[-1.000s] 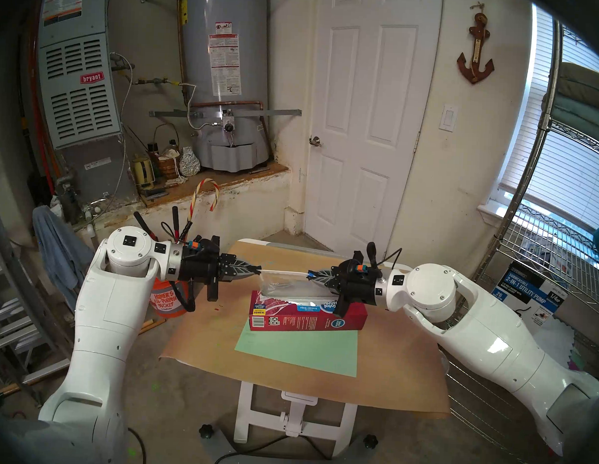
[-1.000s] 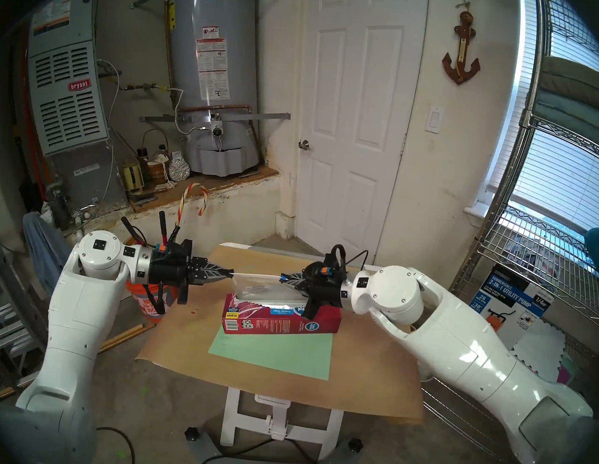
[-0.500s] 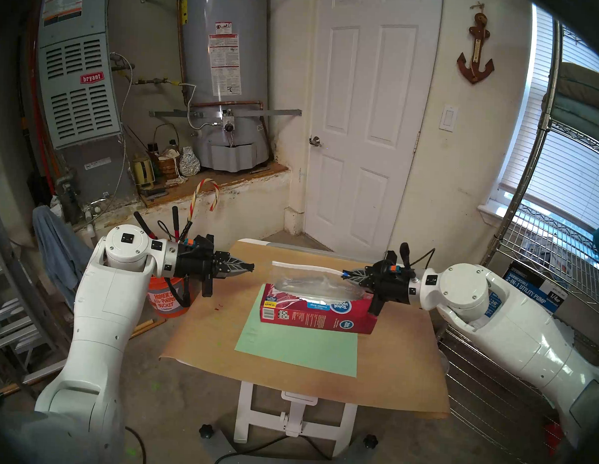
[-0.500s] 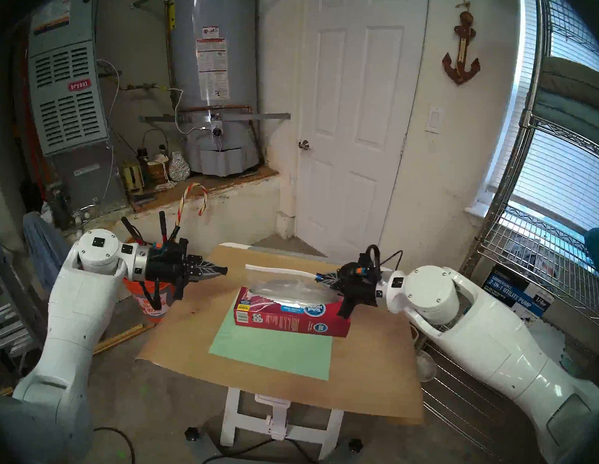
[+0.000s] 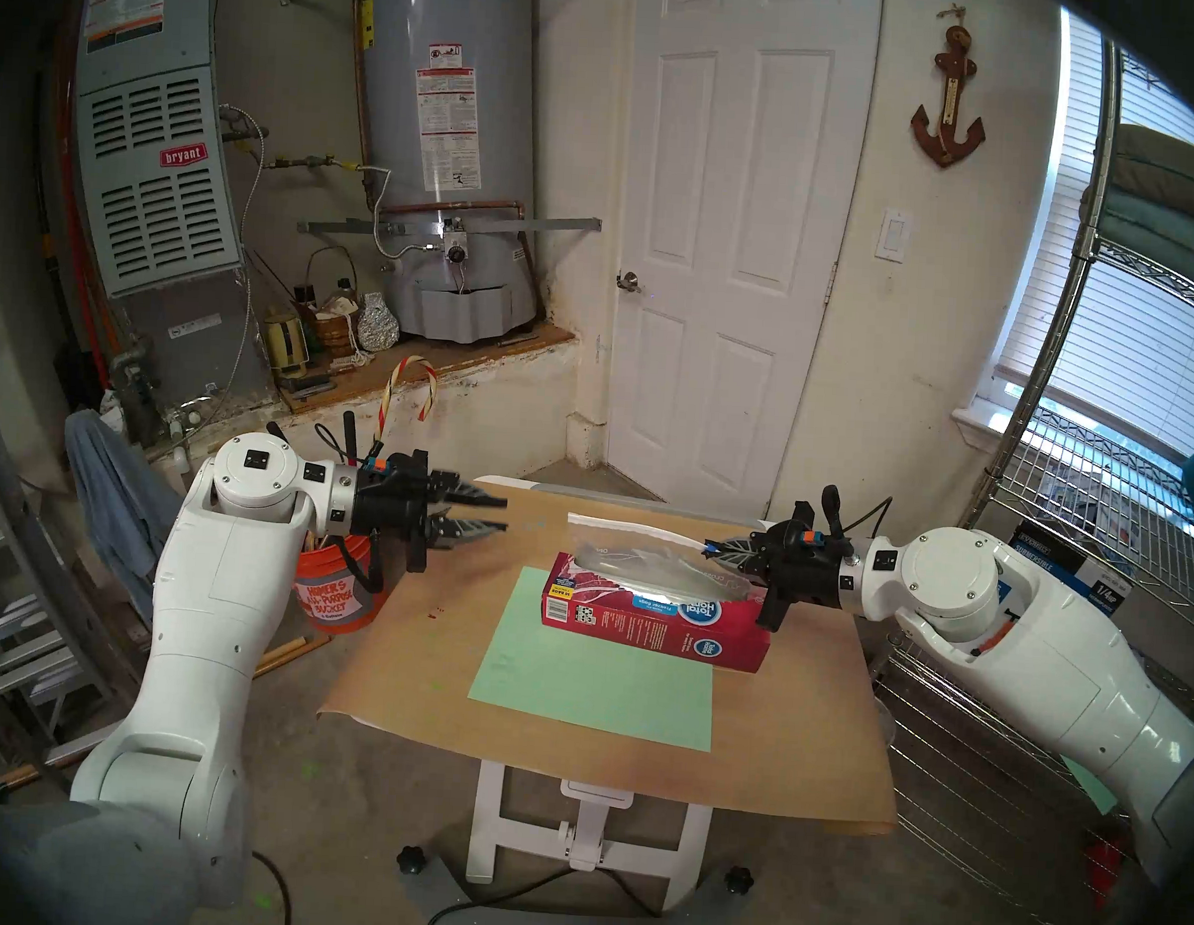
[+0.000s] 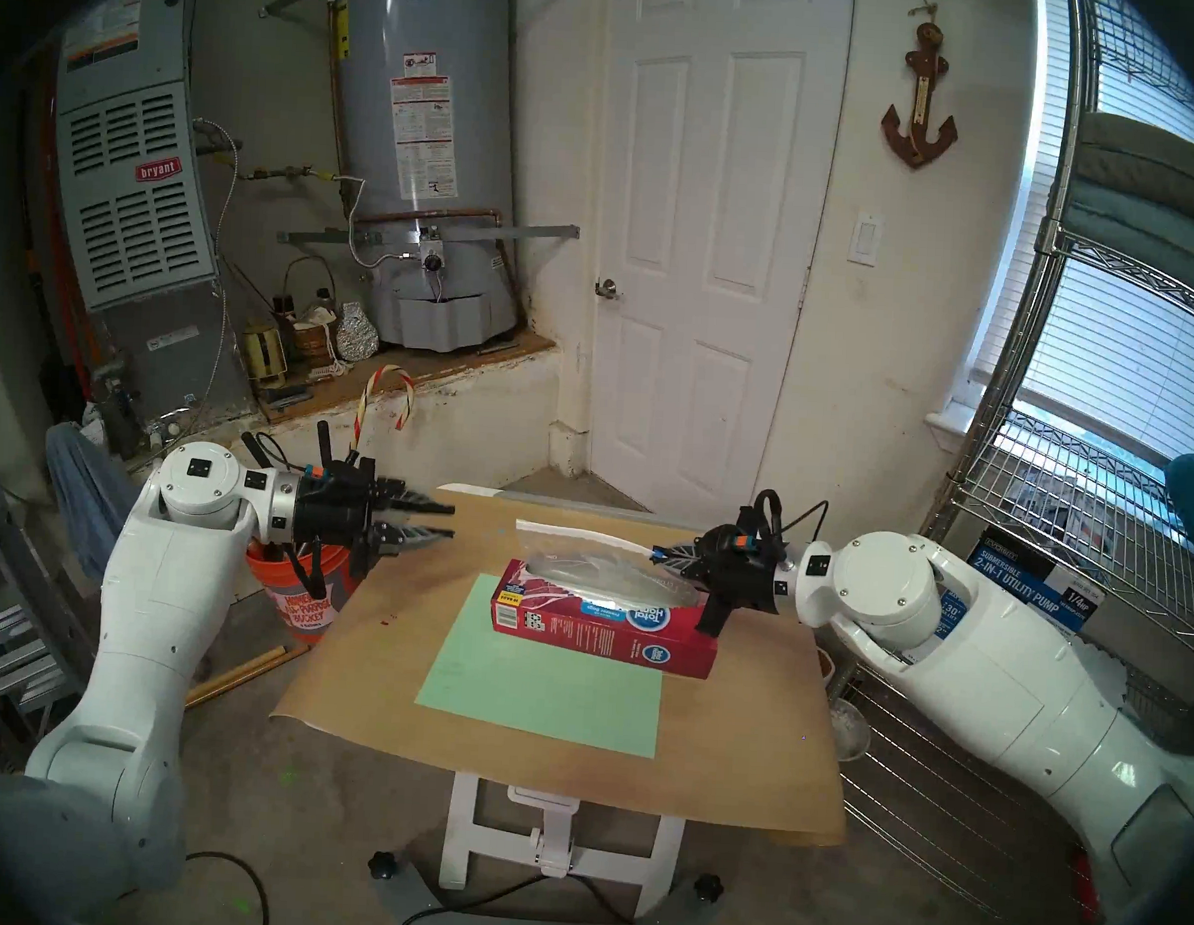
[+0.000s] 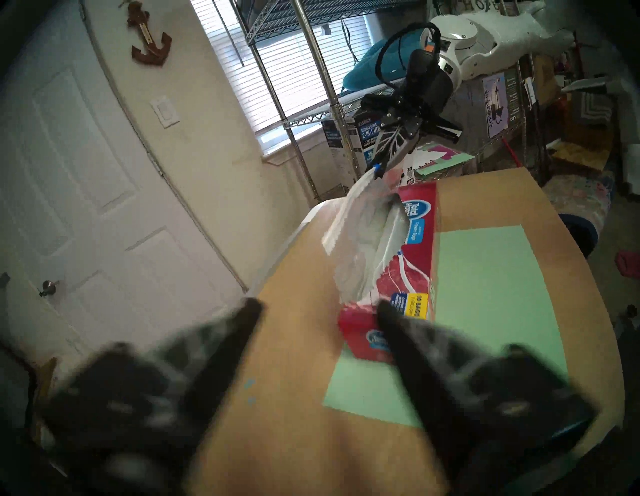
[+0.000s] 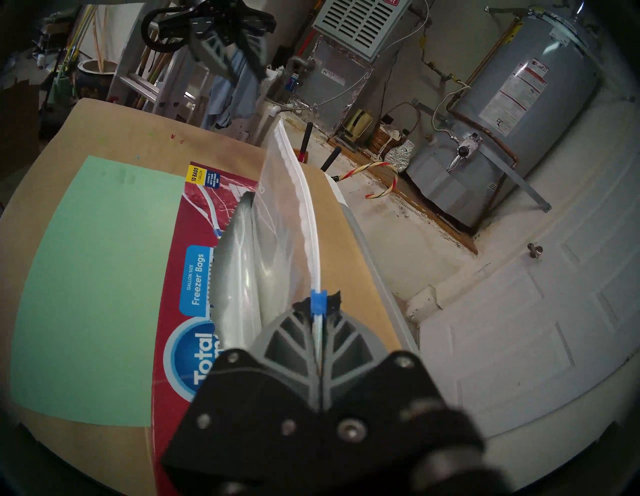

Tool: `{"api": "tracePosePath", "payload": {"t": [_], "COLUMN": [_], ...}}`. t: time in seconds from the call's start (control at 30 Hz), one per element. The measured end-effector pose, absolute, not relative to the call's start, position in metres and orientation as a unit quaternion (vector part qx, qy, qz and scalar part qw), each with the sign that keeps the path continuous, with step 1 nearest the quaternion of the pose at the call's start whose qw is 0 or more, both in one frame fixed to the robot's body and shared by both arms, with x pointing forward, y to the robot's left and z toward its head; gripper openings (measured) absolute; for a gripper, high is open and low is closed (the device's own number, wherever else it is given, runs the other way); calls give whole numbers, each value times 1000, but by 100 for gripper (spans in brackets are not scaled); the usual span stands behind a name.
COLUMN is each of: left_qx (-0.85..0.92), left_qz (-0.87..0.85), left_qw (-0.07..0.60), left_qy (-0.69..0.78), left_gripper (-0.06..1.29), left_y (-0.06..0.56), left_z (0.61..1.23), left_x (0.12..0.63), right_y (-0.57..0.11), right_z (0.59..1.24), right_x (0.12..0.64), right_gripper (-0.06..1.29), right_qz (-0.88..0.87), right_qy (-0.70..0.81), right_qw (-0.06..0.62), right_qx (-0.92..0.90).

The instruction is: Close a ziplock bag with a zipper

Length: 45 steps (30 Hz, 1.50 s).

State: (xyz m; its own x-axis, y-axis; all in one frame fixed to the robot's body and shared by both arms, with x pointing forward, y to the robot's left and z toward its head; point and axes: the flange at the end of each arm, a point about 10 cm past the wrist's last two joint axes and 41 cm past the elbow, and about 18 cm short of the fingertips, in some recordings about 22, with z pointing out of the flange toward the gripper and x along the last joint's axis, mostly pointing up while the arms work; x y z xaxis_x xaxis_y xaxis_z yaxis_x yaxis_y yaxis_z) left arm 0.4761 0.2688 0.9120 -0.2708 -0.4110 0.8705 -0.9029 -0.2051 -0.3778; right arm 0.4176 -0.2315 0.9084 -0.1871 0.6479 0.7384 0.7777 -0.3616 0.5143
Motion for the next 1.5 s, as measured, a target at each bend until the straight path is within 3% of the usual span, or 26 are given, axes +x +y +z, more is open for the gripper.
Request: {"api": "tracePosePath", "payload": {"t": [0.7, 1.13, 1.3, 1.5], "left_qx": [516, 517, 511, 504], "left_qz": [497, 456, 450, 448], "left_qw": [263, 276, 281, 284], "left_qy": [-646, -669, -677, -681], "left_gripper": [127, 125, 110, 1], "left_y": [196, 183, 181, 182], "left_z": [922, 915, 917, 920], "left_x": [513, 527, 530, 531], "right_y": [-178, -165, -163, -163], "right_z": [906, 912, 913, 913], "right_x": [421, 426, 428, 428], "right_gripper": [-3, -3, -3, -3], "right_qz": [-542, -545, -544, -542], "right_qy": [-585, -596, -598, -599], "right_qw": [81, 84, 87, 88], "right_qx": [-598, -584, -582, -583]}}
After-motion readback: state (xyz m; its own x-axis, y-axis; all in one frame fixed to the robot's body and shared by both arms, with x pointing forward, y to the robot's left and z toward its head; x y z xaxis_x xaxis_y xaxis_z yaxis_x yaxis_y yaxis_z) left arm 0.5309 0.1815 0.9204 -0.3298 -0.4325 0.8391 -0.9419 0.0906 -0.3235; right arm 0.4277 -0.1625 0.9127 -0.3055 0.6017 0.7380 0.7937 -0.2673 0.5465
